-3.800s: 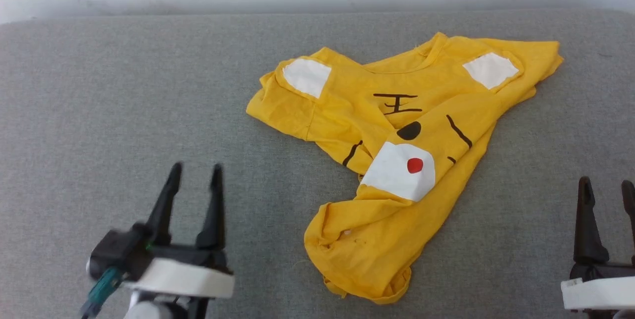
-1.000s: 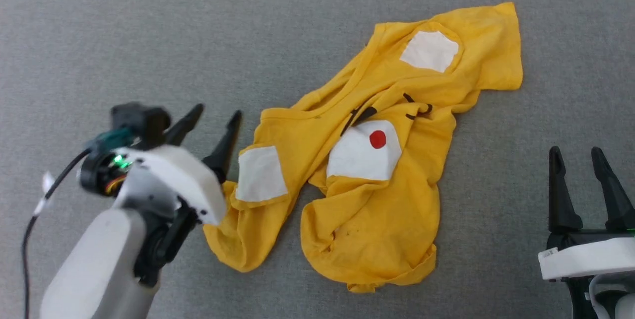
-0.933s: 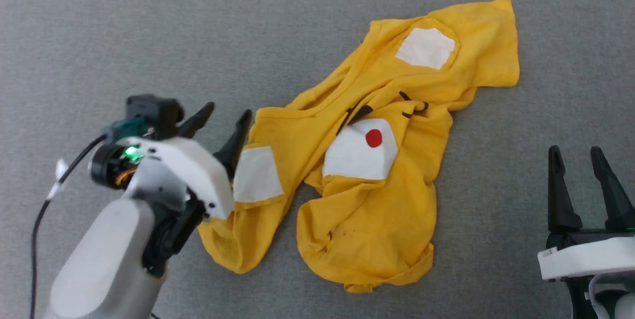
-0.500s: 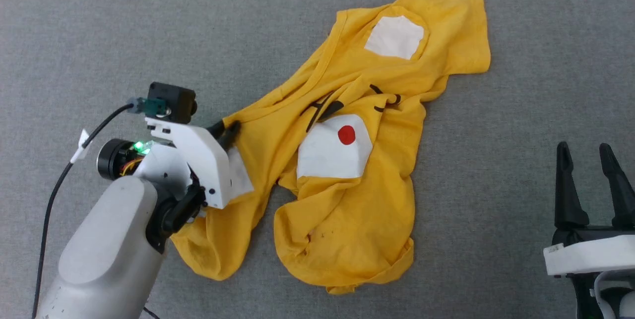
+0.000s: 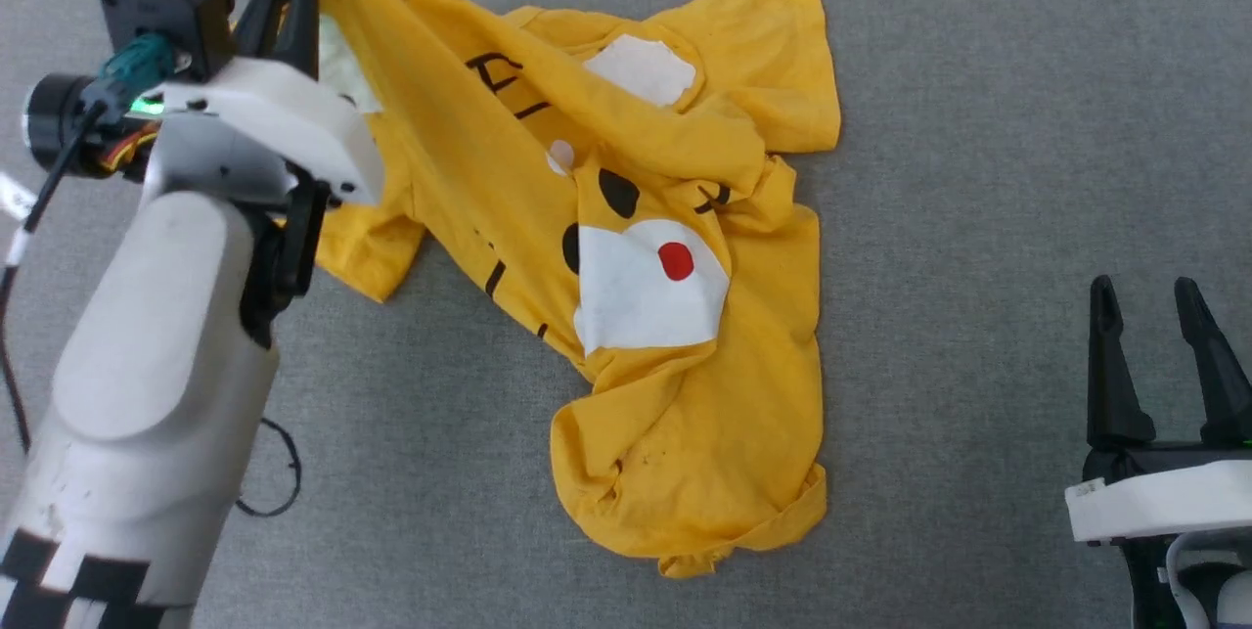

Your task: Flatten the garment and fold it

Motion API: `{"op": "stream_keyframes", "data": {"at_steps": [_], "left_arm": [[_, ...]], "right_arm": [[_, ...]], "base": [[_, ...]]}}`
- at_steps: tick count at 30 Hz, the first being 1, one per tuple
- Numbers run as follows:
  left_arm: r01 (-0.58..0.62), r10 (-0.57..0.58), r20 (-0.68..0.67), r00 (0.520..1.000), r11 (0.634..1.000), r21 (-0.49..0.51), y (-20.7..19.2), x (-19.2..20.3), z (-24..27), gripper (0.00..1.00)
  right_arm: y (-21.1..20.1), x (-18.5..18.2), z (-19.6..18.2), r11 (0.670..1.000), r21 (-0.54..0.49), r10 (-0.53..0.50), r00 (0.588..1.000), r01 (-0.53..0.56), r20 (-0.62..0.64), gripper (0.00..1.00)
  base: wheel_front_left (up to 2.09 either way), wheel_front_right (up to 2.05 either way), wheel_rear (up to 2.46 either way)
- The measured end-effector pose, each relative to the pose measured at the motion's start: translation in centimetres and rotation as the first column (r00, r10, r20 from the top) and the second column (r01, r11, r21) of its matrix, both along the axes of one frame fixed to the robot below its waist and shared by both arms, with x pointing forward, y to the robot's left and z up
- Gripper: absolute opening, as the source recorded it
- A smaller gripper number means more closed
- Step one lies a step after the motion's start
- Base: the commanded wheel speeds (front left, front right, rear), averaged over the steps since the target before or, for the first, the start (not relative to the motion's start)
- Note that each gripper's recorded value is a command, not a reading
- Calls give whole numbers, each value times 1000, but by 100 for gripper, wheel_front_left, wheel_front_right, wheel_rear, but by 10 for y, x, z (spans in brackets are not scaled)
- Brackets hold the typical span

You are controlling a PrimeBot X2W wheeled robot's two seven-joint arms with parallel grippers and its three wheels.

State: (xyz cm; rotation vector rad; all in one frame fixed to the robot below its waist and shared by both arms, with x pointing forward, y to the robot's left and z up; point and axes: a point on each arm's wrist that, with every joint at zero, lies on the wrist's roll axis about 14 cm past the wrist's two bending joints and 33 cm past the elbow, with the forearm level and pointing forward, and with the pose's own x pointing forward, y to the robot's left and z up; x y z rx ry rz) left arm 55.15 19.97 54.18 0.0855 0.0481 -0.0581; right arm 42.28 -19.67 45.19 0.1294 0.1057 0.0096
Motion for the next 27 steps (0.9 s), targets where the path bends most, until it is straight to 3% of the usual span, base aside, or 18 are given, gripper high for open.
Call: {"op": "stream_keyframes", "data": {"at_steps": [3,4,6,12,21,23,27], "left_arm": [[-7,6,-83,996,1000,-14,-5,8,-34,0],[-8,4,-123,992,999,-36,-9,9,-49,23],[-2,-14,-196,981,997,-82,-21,8,-76,100],[16,-62,-228,972,980,-199,-47,7,-105,100],[5,-10,-16,1000,965,-263,-27,0,-44,100],[-28,20,-38,999,972,-234,-13,-12,-45,100],[-141,107,-204,973,977,-159,28,-42,-74,100]], "right_arm": [[3,2,-7,1000,-6,11,1000,-11,-22,100],[4,2,-10,1000,-6,12,999,-13,-30,100],[3,3,-13,1000,-12,11,999,-12,-42,100],[-4,3,-20,1000,-22,-6,998,4,-59,100],[6,2,-11,1000,-5,19,999,-19,-36,100],[9,1,-8,1000,-2,28,999,-28,-29,100],[17,4,0,999,6,50,999,-50,-8,100]], "base": [[0,0,0],[0,0,0],[0,0,0],[0,0,0],[0,0,0],[0,0,0],[0,0,0]]}}
